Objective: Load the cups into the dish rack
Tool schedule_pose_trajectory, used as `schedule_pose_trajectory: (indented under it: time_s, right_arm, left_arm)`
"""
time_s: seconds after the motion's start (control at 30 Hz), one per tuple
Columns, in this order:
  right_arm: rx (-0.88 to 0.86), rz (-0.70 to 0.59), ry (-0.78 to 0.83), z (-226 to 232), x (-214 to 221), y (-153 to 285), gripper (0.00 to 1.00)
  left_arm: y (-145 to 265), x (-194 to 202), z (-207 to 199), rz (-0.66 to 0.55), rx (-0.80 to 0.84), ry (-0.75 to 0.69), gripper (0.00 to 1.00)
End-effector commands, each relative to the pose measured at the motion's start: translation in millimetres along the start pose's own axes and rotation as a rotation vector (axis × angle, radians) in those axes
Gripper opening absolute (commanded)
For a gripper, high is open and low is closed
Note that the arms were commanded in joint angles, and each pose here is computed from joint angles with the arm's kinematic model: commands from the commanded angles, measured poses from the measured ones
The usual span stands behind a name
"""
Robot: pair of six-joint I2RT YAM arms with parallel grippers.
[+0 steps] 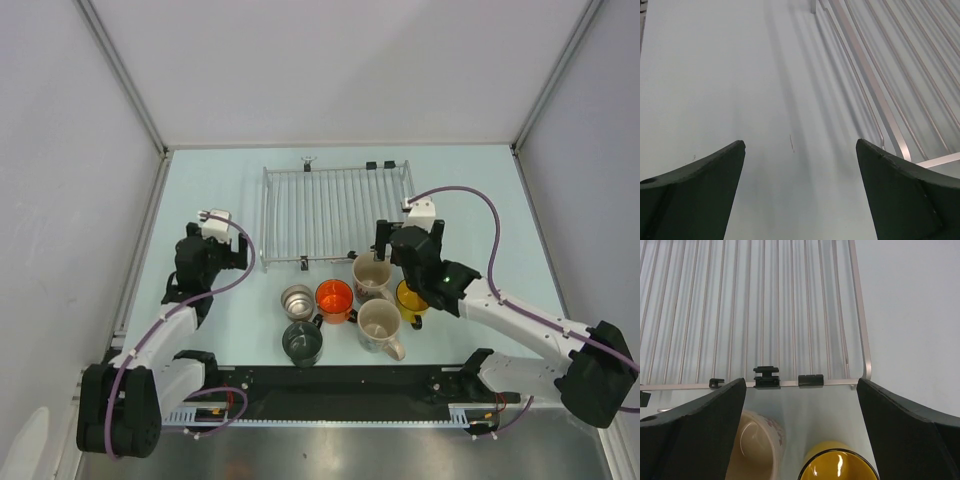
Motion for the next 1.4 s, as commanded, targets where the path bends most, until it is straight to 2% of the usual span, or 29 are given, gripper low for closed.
schedule_pose_trajectory:
  time_s: [0.0,0.2,0.27,0.3,0.37,0.67,1.07,1.37]
  right_arm:
    - [0.024,-0.043,-0.009,-2,-19,7,1.00]
    - [-0.076,-0.073,0.020,3,-21,22,1.00]
    - [-0.113,-0.082,0.024,4,-25,28,0.95]
    - [-0.114,-0.072,0.033,4,-27,31,0.90]
    - [-0.105,-0.049,0.041,4,-27,32,0.86]
    - [-0.159,0.117,0.109,29,8,23,0.85]
    - [-0.181,0.284,0.200,39,42,36,0.70]
    - [-0.114,0.377,0.281,40,64,18,0.63]
  left_arm:
    - [7,-26,-3,-0.098,0.017,-0.009,1.00]
    - [9,-27,-5,-0.112,0.030,-0.017,1.00]
    - [8,-26,-4,-0.108,0.026,-0.015,1.00]
    - [7,-26,-4,-0.108,0.026,-0.015,1.00]
    - [6,-26,-3,-0.104,0.018,-0.014,1.00]
    - [10,-28,-6,-0.123,0.034,-0.018,1.00]
    - [11,-27,-7,-0.123,0.038,-0.017,1.00]
    - [15,-30,-7,-0.143,0.035,-0.019,1.00]
Point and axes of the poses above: each gripper's point midway between its finger pads, its own y axis back along the fingers, its own z axis along the line the jaws close on, x = y × z, the point moved 1 cm from there along y, back along the fingers, and after that the axes turned 6 degrees about y, right-handed, at the moved point
